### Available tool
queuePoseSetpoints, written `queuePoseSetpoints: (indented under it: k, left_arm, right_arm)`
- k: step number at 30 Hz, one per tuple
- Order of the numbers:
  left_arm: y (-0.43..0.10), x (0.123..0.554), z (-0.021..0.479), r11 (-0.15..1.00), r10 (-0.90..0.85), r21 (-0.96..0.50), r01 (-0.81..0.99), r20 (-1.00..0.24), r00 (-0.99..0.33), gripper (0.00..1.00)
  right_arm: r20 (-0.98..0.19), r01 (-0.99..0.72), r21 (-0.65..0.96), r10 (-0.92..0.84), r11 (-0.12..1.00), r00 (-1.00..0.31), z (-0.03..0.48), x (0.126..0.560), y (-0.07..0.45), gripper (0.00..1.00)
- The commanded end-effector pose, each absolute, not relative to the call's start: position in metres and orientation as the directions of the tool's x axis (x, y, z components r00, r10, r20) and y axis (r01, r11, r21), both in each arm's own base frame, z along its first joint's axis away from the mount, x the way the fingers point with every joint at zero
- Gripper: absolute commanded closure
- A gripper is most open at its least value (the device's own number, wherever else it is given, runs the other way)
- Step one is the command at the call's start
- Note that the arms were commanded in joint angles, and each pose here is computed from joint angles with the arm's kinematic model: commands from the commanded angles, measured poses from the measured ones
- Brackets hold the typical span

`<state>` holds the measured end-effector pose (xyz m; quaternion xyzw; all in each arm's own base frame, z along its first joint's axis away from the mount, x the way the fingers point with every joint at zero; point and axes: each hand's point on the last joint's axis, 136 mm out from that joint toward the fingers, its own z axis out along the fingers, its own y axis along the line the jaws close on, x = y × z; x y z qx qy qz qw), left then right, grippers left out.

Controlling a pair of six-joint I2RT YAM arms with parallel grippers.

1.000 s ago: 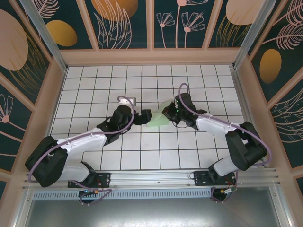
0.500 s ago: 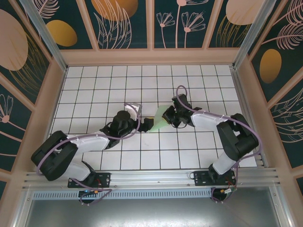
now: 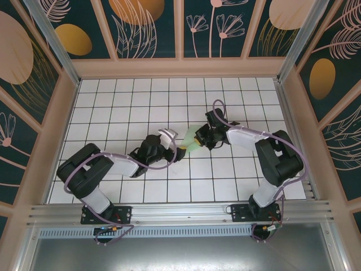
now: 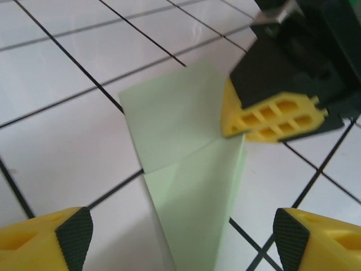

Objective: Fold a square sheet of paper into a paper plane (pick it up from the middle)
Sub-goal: Fourth fold the wing at the center of the table.

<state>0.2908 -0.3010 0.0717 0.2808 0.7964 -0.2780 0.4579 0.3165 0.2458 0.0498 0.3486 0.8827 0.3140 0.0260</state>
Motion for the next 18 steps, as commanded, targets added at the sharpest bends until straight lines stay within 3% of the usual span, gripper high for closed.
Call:
queuePoseSetpoints:
  k: [1, 7, 18]
  left_arm:
    - [-0.327, 0.288, 0.084, 0.590, 0.236, -0.109, 0.800, -0.924, -0.300, 0.18]
    - [-0.344, 0.285, 0.069, 0.520, 0.276, -0.091, 0.849, -0.923, -0.269, 0.27]
    - [-0.349, 0.293, 0.044, 0.507, 0.350, -0.029, 0.861, -0.907, -0.237, 0.47]
  right_arm:
    - [0.229, 0.641, 0.529, 0.634, 0.556, -0.739, 0.046, 0.311, 0.248, 1.00]
    - [0.239, 0.644, 0.520, 0.628, 0.561, -0.740, 0.046, 0.312, 0.248, 1.00]
    - [0.239, 0.620, 0.526, 0.598, 0.583, -0.765, 0.049, 0.313, 0.250, 1.00]
